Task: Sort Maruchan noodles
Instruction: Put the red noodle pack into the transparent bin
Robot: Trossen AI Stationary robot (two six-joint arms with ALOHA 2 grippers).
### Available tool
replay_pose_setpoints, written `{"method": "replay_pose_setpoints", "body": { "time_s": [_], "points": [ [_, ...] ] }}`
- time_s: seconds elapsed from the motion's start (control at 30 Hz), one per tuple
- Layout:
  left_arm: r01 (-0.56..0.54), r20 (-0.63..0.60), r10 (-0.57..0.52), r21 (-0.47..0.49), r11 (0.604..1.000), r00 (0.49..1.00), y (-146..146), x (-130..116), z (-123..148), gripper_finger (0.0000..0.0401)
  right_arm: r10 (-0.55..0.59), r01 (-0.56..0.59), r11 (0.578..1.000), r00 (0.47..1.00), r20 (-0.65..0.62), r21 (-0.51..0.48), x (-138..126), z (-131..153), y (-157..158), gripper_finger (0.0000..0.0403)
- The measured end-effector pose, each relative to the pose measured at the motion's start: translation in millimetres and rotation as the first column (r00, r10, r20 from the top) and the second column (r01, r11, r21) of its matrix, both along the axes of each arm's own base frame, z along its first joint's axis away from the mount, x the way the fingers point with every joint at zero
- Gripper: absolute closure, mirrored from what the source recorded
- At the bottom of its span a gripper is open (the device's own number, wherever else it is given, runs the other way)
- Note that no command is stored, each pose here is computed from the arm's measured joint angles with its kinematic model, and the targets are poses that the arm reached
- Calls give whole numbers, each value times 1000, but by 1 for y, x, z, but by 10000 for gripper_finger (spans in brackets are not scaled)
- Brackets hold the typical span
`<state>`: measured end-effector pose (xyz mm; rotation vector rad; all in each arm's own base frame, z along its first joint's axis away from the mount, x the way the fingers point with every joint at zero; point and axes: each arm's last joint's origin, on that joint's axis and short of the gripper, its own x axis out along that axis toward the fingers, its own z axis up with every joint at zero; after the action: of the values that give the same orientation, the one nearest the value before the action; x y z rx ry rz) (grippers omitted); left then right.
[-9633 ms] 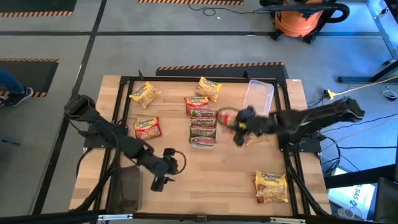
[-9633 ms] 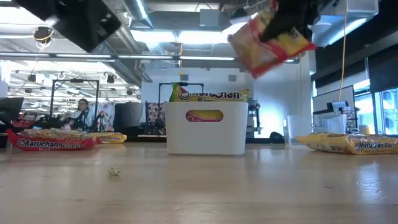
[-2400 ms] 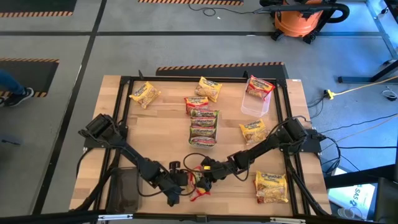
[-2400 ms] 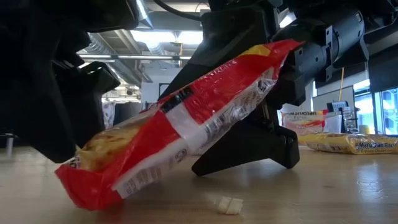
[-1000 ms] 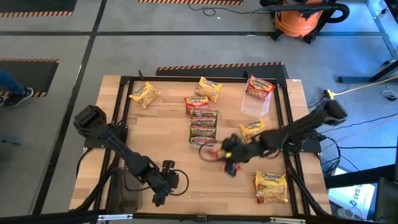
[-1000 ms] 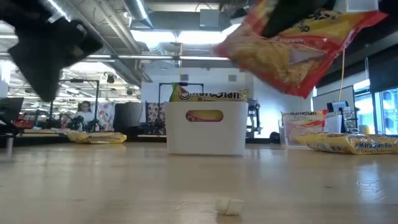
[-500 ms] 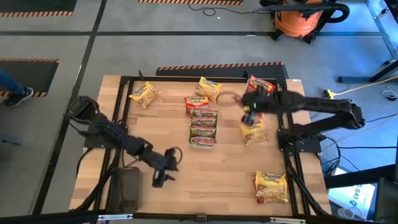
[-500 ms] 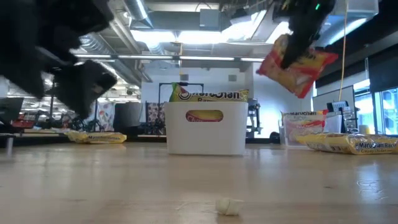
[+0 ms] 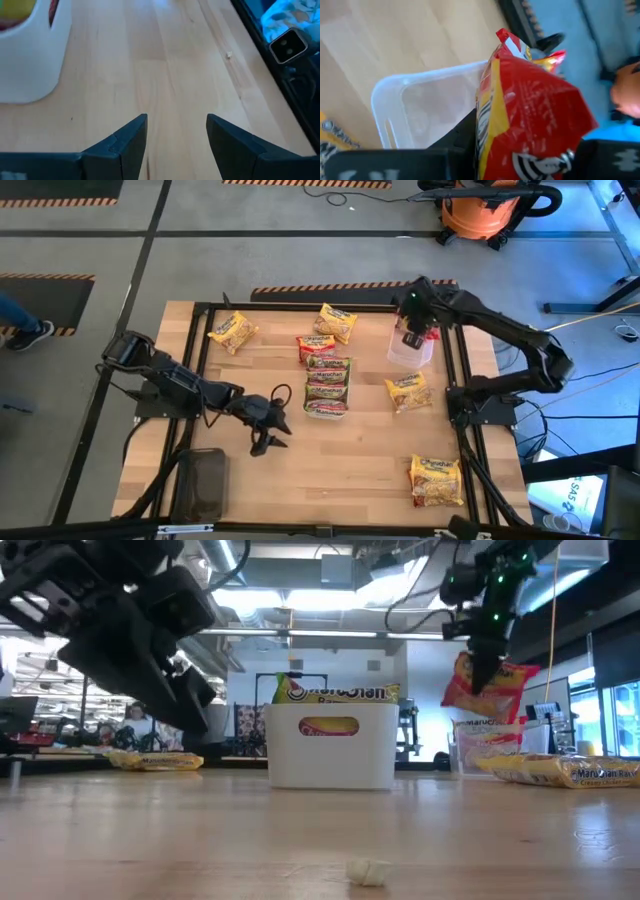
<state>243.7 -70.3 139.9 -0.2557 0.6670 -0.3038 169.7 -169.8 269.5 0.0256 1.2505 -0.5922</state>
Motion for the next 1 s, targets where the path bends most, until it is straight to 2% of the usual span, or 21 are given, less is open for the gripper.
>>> {"method": "replay_pose_setpoints", "body": {
  "time_s": [0.37, 0.67, 1.0],
  "points": [
    [1, 12, -1, -4, 1000, 1000, 1, -1, -1, 202, -3, 30, 986, 987, -161, 164, 2, -47, -34, 299],
    [10, 30, -11, 12, 1000, 1000, 1, 0, 0, 202, 94, -27, 960, 969, -230, 280, 9, -82, -42, 299],
    [-26, 30, 26, 11, 1000, 999, 9, 2, 0, 202, 96, -23, 957, 965, -244, 288, 12, -91, -46, 288]
  ]
}}
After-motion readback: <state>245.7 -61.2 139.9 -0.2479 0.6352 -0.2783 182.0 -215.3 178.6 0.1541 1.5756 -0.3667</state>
